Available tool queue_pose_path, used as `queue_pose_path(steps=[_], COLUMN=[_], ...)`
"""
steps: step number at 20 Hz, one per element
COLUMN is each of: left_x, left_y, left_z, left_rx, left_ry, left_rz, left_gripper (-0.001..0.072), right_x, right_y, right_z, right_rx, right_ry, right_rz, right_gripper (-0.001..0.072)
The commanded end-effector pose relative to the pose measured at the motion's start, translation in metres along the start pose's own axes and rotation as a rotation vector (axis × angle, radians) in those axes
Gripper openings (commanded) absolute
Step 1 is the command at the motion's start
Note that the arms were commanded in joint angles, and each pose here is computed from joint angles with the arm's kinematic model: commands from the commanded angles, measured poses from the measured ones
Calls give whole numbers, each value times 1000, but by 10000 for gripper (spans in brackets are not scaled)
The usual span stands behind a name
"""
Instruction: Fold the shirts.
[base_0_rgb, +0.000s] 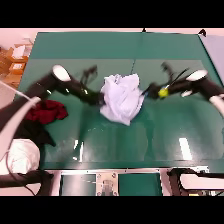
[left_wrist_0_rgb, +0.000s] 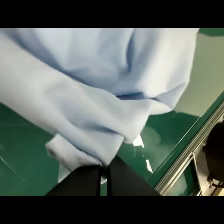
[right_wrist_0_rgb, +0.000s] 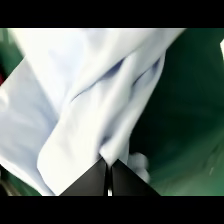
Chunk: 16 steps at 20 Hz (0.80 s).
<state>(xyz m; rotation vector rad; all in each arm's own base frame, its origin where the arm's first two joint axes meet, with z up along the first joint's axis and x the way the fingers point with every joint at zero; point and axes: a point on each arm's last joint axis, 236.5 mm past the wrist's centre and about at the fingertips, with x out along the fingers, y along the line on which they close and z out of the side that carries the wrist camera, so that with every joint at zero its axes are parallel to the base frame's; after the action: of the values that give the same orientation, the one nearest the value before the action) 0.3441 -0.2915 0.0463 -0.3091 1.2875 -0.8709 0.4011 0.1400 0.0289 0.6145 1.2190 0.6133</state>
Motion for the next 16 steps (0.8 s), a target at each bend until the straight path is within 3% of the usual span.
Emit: queue_pose_path(steps=[1, 4, 8, 12, 16], left_x=[-132, -264, -381, -397, -355], left_y=[-96, -214, -315, -321, -267], left_z=[63, 73, 20, -14, 1], left_rx=[225, 488, 696, 700, 565], left_ry=[-315, -641, -933, -958, -819], left_rz=[5, -21, -67, -43, 53], left_gripper=[21, 21, 22, 22, 23], right_x=[-127, -248, -353, -392, -379], right_y=[99, 221, 334, 347, 327], right_z=[41, 35, -32, -62, -46], right_rx=[-223, -528, -844, -887, -836], right_ry=[-231, -542, -859, -1014, -964], right_rz=[21, -7, -99, -251, -251], right_gripper=[19, 19, 19, 19, 20])
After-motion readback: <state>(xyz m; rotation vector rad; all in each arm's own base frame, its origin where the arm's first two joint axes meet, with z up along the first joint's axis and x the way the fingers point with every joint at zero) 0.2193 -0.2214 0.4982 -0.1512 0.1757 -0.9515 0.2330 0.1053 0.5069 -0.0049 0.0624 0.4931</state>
